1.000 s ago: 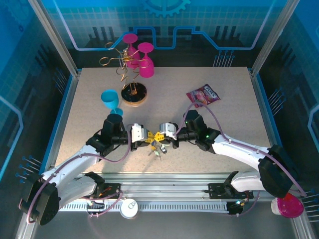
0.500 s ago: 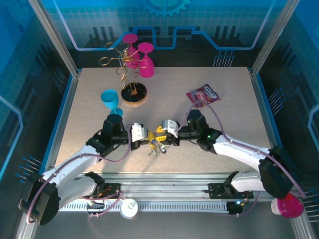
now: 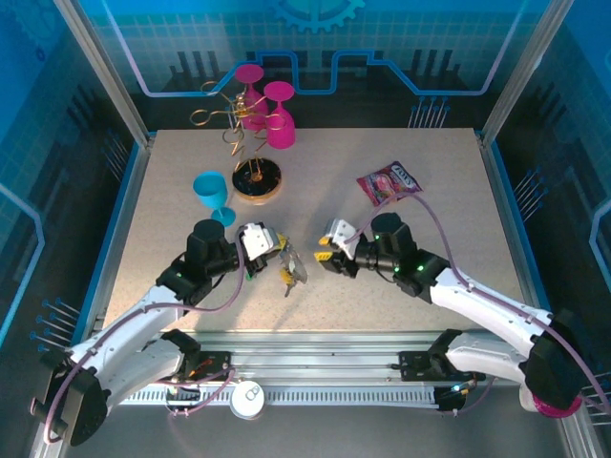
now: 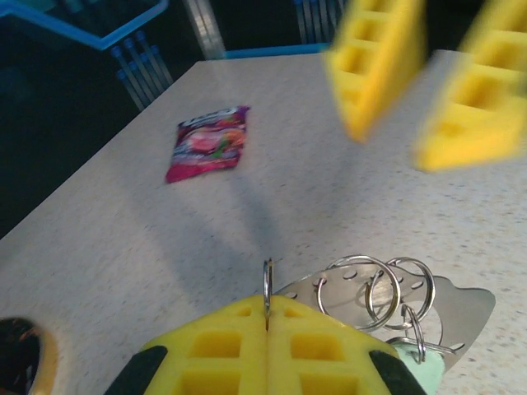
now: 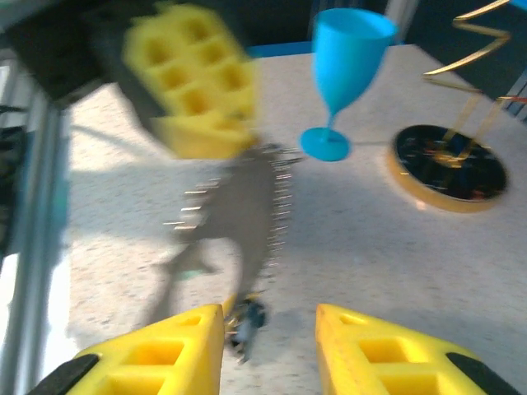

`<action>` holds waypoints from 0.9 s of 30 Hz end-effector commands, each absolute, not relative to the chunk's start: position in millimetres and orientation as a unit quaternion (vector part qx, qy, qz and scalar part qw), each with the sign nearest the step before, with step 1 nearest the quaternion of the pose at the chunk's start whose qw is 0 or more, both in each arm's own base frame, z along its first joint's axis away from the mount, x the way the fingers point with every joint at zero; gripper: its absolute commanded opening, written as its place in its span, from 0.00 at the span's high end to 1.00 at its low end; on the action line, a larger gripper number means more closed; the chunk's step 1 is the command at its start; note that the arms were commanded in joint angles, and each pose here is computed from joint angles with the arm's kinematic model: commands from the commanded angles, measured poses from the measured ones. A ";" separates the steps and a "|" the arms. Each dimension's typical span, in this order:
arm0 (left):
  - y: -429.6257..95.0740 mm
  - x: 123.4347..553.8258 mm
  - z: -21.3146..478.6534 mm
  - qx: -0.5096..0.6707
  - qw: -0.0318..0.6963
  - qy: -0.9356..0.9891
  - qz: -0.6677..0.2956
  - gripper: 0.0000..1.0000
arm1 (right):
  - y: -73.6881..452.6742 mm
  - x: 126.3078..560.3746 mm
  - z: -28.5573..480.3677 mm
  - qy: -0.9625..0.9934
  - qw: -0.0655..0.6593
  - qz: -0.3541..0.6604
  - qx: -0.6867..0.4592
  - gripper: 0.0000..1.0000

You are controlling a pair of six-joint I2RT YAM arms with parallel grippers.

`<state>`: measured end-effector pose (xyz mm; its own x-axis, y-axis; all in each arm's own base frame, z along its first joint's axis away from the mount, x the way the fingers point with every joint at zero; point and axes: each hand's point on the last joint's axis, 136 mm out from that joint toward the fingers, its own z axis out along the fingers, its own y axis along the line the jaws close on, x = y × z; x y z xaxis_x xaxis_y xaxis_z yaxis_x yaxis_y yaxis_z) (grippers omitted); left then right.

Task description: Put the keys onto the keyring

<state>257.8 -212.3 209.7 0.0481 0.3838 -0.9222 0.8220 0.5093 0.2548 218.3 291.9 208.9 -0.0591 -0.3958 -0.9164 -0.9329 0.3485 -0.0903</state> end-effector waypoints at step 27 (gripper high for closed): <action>-175.5 347.2 228.9 0.226 0.584 0.760 -0.175 1.00 | 496.6 241.2 70.0 0.743 0.505 0.230 -0.375 0.56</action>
<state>338.3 -176.1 200.3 -0.2884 0.1895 -0.9386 0.5614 0.8275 -0.0054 223.6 491.0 70.7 -0.2520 -0.3385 -0.9066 -0.8343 0.5507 0.0262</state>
